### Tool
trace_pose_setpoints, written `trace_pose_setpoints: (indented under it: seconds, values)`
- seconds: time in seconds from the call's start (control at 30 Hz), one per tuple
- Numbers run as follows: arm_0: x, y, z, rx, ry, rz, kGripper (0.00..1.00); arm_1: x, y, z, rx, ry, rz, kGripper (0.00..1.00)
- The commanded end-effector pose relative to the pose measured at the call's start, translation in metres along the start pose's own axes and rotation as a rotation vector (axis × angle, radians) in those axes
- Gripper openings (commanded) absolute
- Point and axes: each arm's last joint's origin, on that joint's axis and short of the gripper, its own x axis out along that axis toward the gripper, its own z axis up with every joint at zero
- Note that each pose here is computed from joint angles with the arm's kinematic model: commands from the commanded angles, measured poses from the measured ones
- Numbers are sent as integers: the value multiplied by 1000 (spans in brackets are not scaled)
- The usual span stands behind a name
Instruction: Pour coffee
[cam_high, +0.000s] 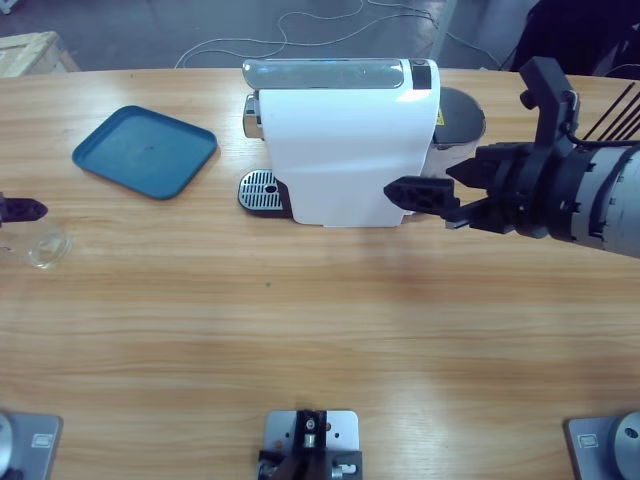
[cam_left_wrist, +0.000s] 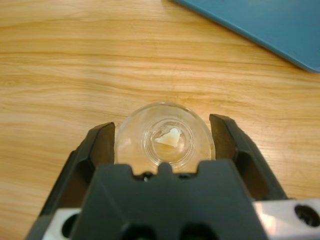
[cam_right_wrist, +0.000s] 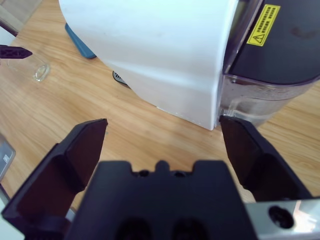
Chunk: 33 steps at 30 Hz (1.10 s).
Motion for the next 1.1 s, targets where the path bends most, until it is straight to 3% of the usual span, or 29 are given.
trace_pose_setpoints:
  seconds: [0.03, 0.4, 0.43, 0.47, 0.53, 0.77, 1.1]
  values:
    - [-4, -5, -2, 92, -21, -107, 66, 7, -5, -8, 9, 40, -4, 1000]
    - [-1, -85, 53, 490, -137, -313, 79, -27, -6, -1, -2, 25, -17, 1000]
    - [0, -91, 58, 533, -150, -331, 92, -30, -6, -1, -2, 25, -20, 1000]
    - [2, -99, 65, 582, -161, -355, 186, -32, -7, -2, -3, 26, -22, 1000]
    - [5, -111, 73, 642, -175, -392, 255, -37, -7, -2, -3, 30, -26, 1000]
    - [17, -149, 95, 791, -219, -564, 241, -43, -8, 0, -4, 46, -41, 1000]
    - [19, -170, 91, 903, -244, -777, 232, -37, -3, 10, -11, 64, -49, 1000]
